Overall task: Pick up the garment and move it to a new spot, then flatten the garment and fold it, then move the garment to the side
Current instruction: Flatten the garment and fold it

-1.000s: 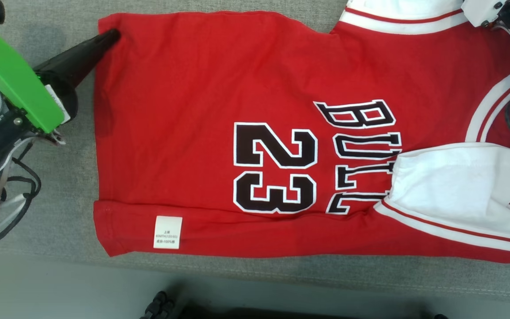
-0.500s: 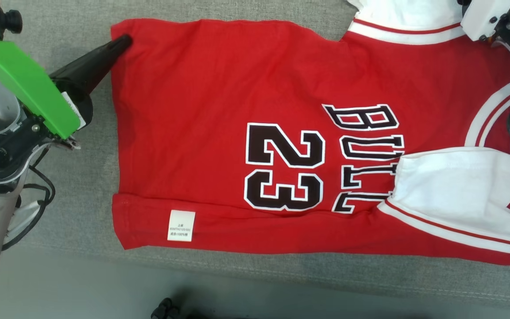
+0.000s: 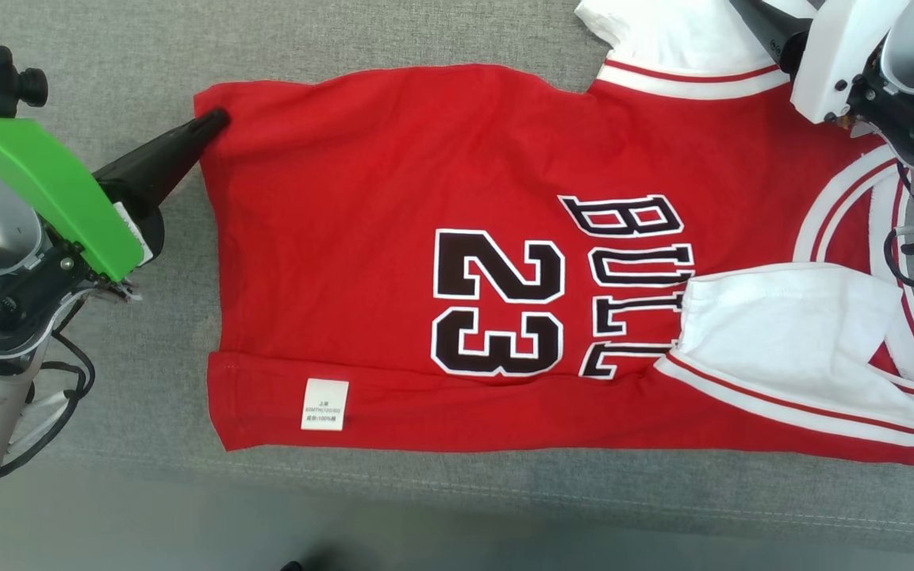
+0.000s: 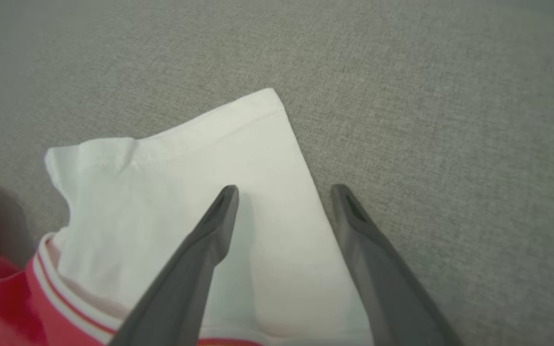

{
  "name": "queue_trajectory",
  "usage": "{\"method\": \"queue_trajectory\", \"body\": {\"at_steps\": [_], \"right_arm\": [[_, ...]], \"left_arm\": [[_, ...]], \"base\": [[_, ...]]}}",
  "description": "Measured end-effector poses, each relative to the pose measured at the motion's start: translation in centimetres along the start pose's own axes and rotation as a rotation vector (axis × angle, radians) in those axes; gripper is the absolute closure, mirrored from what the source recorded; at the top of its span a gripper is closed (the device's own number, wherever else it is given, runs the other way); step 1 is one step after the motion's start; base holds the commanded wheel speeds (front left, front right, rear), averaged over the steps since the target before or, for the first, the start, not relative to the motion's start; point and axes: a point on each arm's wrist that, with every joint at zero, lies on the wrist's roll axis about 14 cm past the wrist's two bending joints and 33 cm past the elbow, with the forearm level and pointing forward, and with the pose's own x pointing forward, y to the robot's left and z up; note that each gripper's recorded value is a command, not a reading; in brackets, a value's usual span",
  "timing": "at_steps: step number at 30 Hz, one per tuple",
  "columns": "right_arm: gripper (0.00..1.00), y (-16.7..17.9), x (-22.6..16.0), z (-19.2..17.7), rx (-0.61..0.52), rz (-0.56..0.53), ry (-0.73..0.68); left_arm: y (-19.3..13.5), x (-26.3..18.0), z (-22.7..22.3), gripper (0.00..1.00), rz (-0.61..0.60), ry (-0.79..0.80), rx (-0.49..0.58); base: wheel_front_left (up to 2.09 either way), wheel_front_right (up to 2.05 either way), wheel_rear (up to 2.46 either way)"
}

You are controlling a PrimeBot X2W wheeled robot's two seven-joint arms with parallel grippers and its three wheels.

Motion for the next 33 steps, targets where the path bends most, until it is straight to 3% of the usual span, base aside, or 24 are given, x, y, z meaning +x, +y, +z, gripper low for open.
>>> {"method": "queue_trajectory", "body": {"at_steps": [16, 17, 18, 19, 21, 22, 33], "right_arm": [[0.00, -0.5, 1.4, -0.8, -0.037, 0.017, 0.072], [0.20, -0.5, 1.5, -0.8, -0.042, 0.018, 0.077], [0.51, -0.5, 1.6, -0.7, -0.047, 0.020, 0.081], [0.57, -0.5, 1.7, -0.7, -0.051, 0.022, 0.085], [0.90, -0.4, 1.8, -0.7, -0.060, 0.025, 0.099], [1.00, -0.3, 2.0, -0.7, -0.063, 0.029, 0.105], [1.00, 0.5, 1.7, 0.0, -0.068, 0.054, 0.083]], "left_arm": [[0.3, 0.3, -1.1, 1.00, -0.003, 0.005, -0.024], [0.3, 0.2, -1.0, 1.00, -0.001, 0.002, -0.026], [0.4, 0.2, -0.9, 1.00, 0.000, -0.005, -0.028], [0.4, 0.1, -0.9, 1.00, 0.001, -0.007, -0.029], [0.5, 0.0, -0.9, 1.00, 0.004, -0.011, -0.029], [0.6, 0.0, -0.9, 1.00, 0.006, -0.015, -0.030], [0.4, -0.4, -0.4, 1.00, 0.010, -0.056, -0.026]], "base": [[0.00, 0.00, 0.00], [0.00, 0.00, 0.00], [0.00, 0.00, 0.00], [0.00, 0.00, 0.00], [0.00, 0.00, 0.00], [0.00, 0.00, 0.00], [0.00, 0.00, 0.00]]}}
